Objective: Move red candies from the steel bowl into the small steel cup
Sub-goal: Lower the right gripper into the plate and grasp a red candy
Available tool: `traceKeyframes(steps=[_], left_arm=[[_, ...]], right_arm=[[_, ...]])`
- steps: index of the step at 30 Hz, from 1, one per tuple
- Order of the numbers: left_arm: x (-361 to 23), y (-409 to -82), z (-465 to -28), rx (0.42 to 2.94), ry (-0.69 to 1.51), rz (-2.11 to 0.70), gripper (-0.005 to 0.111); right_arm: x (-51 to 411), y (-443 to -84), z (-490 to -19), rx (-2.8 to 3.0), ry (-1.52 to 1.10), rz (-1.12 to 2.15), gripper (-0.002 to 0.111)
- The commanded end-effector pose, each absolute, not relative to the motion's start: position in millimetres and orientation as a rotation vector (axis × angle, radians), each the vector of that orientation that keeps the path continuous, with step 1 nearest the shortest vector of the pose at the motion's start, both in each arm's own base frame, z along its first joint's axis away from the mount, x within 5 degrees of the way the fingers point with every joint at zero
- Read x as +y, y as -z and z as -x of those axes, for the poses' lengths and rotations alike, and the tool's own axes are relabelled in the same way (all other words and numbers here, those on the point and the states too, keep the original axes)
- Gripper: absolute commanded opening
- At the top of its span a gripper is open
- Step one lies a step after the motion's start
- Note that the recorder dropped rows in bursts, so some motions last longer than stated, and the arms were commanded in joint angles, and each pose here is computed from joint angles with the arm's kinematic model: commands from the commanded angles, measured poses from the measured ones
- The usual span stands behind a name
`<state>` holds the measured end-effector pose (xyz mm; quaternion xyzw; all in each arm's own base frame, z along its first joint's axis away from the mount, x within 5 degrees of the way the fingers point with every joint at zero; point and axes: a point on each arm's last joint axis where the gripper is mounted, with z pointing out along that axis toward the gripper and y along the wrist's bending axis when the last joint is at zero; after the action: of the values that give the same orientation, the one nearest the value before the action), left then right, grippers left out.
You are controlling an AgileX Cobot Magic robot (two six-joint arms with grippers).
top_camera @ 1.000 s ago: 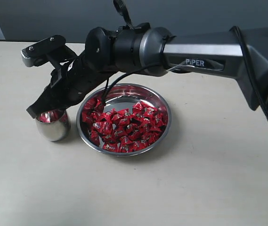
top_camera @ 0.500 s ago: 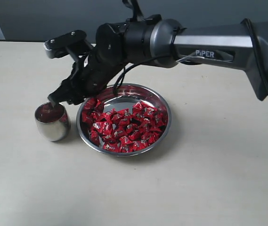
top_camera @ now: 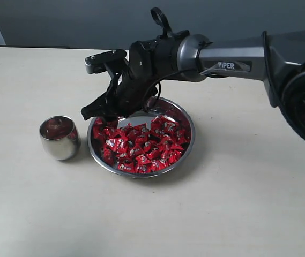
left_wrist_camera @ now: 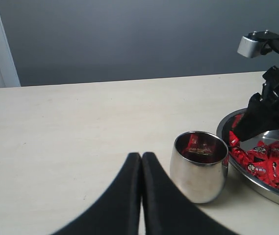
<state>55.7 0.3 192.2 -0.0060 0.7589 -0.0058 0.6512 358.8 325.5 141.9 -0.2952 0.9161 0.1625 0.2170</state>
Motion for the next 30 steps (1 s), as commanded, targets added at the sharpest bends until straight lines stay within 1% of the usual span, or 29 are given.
traceKeyframes(steps=[1,8,15,20,23,27,30], left_arm=[[0,-192,-55,1.721,0.015,0.014,0.000],[0,-192,-55,1.721,0.015,0.014,0.000],[0,-192,-55,1.721,0.015,0.014,0.000],[0,-192,-55,1.721,0.015,0.014,0.000],[0,-192,-55,1.721,0.015,0.014,0.000],[0,-192,-55,1.721,0.015,0.014,0.000],[0,-192,-55,1.721,0.015,0.014,0.000]], right_arm=[[327,-138,-364,2.520,-0.478,0.762,0.044],[327,-138,-366,2.511,-0.478,0.735,0.043],[328,-124,-367,2.525,-0.474,0.723,0.043],[329,-121,-368,2.522,-0.473,0.721,0.043],[328,-121,-368,2.514,-0.466,0.727,0.040],[328,-114,-368,2.527,-0.452,0.737,0.029],[327,-110,-369,2.544,-0.452,0.720,0.029]])
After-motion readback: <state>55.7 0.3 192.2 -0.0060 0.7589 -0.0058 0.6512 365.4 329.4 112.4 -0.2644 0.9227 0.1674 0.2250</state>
